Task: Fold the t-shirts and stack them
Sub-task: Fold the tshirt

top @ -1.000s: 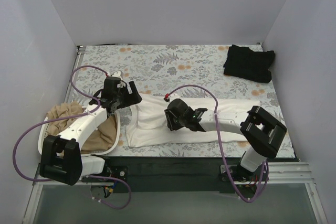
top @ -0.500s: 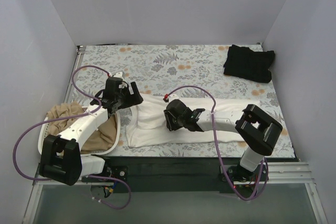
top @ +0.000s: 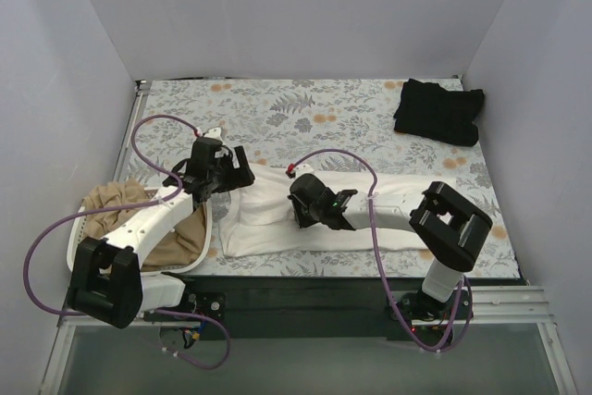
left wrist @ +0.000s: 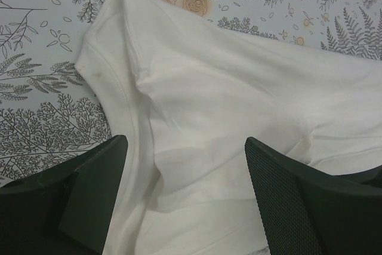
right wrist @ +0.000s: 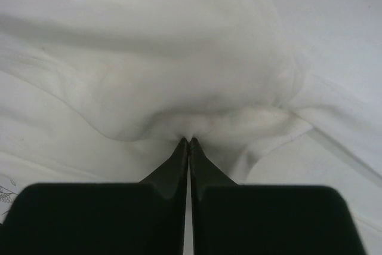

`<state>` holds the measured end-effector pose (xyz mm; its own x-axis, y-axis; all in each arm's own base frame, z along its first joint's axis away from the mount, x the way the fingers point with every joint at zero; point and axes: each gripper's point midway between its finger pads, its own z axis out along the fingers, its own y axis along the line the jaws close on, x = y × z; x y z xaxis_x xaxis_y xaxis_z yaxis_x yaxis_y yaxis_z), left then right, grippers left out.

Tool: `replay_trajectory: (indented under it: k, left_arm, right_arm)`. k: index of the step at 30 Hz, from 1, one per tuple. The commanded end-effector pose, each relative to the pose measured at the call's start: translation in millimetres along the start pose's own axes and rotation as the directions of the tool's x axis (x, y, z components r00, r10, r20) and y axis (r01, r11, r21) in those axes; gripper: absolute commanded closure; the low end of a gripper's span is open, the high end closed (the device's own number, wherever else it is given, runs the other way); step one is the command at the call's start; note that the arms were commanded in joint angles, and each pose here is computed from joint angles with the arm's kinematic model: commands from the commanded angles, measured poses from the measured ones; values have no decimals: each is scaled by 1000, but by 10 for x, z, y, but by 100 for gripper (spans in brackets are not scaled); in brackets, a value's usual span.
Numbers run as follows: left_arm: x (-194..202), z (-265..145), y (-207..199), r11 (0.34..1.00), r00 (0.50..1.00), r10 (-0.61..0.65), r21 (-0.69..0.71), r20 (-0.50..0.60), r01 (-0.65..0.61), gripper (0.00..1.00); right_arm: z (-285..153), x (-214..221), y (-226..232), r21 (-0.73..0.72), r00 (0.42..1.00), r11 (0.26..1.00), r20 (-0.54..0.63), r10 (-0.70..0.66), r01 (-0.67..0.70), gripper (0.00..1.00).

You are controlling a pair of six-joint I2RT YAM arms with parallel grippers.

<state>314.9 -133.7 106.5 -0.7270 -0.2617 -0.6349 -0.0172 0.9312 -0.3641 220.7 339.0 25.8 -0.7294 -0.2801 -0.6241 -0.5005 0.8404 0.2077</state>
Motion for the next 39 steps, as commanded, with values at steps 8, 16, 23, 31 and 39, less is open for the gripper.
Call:
replay_trajectory:
  k: [8,16,23,31,39]
  left_arm:
    - [3,-71,7,998,998,48,-38,33,-46,21]
    - [132,-106,-60,993,995,99,-72,22,-97,21]
    - [365,-212,-196,1000,1000,7,-7,-14,-8,23]
    - [613,-248,-139,999,999,-30,-33,-37,29,30]
    - [952,-237,-75,997,995,-49,-61,-91,44,44]
  right_arm:
    - [-295,-356,132,-35,994,999,95,45,-42,99]
    - [-405,-311,73,-20,992,996,93,83,-82,99]
    - [-477,-299,38,-15,991,996,94,94,-93,99]
    - [-535,-286,-74,6,989,994,97,111,-113,99]
    - [-465,-219,-141,17,989,991,68,128,-130,99]
